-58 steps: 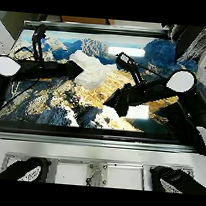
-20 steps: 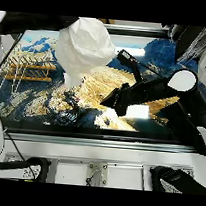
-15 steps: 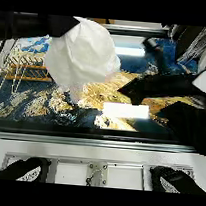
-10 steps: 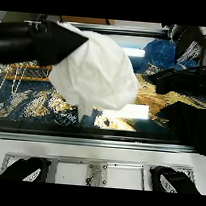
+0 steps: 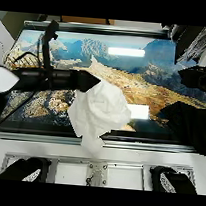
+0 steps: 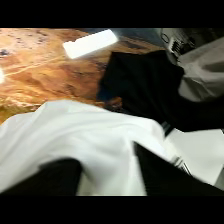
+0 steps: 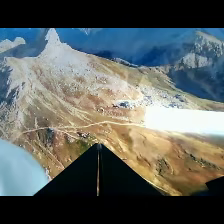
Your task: Fold the clothes and pants, and hang the long-sleeved shirts on hangers.
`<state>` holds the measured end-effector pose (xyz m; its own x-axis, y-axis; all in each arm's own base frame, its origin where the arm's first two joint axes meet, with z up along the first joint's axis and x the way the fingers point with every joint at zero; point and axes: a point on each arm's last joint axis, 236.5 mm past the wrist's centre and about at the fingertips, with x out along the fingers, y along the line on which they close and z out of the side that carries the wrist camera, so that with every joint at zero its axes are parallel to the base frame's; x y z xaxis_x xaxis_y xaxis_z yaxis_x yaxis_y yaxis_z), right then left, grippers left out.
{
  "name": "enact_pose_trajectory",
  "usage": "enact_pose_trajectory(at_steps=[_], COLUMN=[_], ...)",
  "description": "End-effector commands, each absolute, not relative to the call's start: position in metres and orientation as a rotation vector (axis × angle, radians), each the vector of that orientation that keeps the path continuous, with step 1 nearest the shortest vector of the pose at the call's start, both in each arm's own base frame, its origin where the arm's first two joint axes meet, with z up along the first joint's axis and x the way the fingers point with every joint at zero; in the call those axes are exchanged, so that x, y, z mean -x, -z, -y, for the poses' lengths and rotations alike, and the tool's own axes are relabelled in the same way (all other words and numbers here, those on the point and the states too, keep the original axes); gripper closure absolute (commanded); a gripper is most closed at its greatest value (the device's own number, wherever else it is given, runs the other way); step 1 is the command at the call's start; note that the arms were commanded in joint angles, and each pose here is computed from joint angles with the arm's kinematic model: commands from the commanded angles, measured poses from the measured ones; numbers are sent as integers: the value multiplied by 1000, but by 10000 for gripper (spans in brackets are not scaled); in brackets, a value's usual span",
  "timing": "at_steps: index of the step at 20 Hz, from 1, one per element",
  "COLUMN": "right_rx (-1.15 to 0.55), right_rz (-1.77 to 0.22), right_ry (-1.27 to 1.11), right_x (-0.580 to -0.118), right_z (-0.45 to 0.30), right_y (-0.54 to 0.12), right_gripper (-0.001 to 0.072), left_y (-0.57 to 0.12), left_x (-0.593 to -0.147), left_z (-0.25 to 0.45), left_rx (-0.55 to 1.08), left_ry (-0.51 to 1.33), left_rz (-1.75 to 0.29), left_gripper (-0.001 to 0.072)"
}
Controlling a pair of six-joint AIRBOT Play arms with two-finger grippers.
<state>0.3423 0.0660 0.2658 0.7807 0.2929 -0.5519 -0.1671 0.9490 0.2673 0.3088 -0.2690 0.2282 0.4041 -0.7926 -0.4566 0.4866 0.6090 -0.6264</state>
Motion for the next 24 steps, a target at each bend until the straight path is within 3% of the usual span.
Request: enact_pose_trajectory(at_steps=[1,3,5,11,15,23,24], right_rx=[-216,-214,-214,-214,-220,-222,-225], right_rz=[-710,-768,-799,-803,-815,-850,-866], right_ry=[-241,-246,-248,-248,-251,-254,-253], right_x=[-343,-340,-338,-339,-338,-336,-337], right_z=[-64,-65,-66,-66,-67,-68,-68], right_y=[-245,-233,-226,-225,-220,-211,-204], right_gripper=[700,699,700,700,699,699,700], left_y=[-153,-134,-103,1,40,79,83], left_x=[-390,-412,-404,-319,-291,-308,-312], left_z=[232,210,192,213,254,272,274], left_rx=[577,672,638,503,417,428,433], left_ry=[644,611,588,564,605,553,542], left_rz=[-913,-997,-1124,-1430,-1493,-1553,-1548], left_gripper=[20,33,33,33,33,36,232])
